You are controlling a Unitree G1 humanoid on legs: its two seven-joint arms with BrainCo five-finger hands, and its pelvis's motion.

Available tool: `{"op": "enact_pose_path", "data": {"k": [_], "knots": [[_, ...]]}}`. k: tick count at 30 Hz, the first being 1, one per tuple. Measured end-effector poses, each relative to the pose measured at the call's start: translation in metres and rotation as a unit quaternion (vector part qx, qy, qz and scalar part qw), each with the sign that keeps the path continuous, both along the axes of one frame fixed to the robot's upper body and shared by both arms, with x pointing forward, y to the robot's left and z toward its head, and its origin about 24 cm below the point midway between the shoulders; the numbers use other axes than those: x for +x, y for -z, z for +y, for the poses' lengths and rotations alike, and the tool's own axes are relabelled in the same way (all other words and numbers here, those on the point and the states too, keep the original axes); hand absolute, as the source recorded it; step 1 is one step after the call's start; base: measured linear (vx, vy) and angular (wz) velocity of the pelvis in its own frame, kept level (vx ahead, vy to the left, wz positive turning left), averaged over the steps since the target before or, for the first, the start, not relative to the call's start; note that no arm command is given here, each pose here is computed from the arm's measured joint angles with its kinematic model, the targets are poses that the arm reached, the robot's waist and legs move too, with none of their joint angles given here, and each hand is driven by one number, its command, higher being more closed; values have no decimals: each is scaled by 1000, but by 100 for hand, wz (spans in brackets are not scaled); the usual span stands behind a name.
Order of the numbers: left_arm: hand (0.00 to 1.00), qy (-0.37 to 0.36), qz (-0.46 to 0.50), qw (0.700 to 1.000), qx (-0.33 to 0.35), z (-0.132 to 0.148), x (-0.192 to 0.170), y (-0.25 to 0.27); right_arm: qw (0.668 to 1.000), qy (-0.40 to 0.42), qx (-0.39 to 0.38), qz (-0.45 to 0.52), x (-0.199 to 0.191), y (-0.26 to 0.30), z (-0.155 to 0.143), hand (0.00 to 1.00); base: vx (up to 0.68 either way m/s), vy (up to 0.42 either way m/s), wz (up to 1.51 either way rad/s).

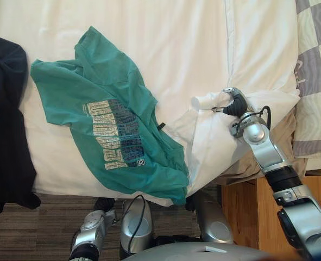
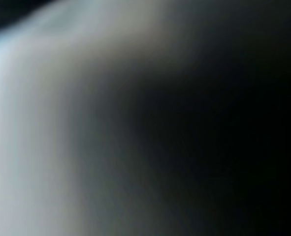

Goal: Tidy the bed and pick cloth on bed and put in laundry

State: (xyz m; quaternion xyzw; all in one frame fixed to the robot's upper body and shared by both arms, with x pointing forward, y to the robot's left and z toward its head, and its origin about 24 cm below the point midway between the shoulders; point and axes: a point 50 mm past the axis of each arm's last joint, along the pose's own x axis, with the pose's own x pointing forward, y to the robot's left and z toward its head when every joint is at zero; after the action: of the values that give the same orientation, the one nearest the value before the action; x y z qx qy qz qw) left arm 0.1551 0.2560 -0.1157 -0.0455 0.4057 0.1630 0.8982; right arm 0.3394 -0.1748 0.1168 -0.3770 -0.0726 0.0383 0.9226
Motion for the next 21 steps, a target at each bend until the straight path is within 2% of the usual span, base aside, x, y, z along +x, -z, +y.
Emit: {"op": "enact_pose_path", "data": {"k": [6,11,15,16,21], "knots": [[0,-2,7,1000,2,-4,0,0,998,41,53,20,-28,36,-12,100,8,-10,2],[0,-6,30,1000,8,-8,-12,6,978,134,160,19,-68,65,-38,100,14,-12,-3],[0,-18,61,998,-5,-13,-34,16,958,207,192,50,-108,93,-63,100,43,-15,-15],[0,-21,72,997,-7,-14,-42,19,950,231,199,62,-120,103,-69,0,41,-6,-13],[0,-17,108,994,-8,-20,-64,28,915,315,241,77,-157,129,-84,0,-15,-24,-21]]}}
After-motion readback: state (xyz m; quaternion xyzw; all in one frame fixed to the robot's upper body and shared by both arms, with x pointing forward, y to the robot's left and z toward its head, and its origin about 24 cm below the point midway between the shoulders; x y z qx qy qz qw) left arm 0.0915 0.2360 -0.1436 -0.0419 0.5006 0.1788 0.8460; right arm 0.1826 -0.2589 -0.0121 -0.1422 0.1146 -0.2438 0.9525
